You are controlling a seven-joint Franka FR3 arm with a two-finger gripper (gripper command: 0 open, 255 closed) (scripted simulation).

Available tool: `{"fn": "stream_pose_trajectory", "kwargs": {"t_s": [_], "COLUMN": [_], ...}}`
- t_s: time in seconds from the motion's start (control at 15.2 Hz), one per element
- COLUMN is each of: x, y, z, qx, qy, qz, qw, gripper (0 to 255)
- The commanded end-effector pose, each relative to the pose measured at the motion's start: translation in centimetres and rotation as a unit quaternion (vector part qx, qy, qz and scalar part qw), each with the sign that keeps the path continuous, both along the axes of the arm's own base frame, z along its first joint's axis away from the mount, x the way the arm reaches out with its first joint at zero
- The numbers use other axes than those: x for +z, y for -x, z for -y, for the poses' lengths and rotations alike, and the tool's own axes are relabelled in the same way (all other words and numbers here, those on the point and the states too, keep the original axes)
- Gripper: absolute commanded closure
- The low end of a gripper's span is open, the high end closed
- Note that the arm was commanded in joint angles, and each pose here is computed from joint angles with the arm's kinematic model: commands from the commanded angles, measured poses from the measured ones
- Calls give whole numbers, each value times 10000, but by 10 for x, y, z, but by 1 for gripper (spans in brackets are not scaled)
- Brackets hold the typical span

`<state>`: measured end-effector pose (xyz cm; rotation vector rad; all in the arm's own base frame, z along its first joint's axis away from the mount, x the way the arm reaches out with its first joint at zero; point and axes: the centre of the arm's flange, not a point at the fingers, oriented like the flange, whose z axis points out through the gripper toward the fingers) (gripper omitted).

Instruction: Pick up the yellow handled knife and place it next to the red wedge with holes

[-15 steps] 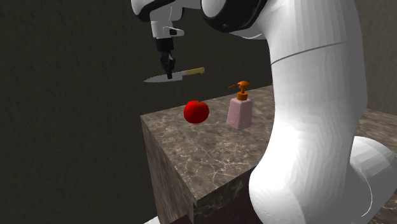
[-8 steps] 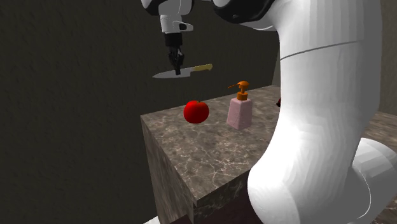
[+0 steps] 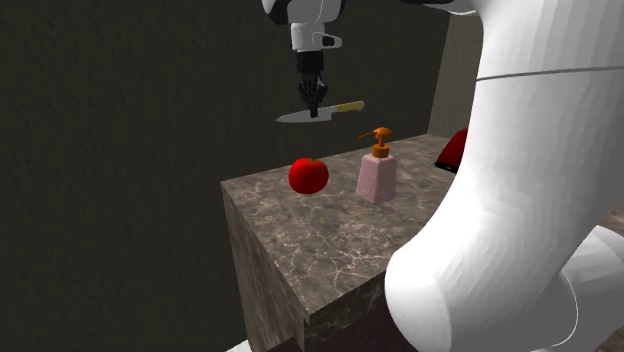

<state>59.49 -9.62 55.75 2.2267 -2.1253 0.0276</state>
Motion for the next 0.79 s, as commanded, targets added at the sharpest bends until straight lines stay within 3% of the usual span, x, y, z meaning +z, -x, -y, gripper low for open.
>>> {"fn": "stream_pose_trajectory", "kwargs": {"t_s": [0.0, 0.73], "x": [-2, -1], "y": [16, 94], "z": [22, 145], "qx": [5, 5], "qy": [-3, -3], "qz": [-1, -1], "qw": [10000, 10000], "gripper": [255, 255]}}
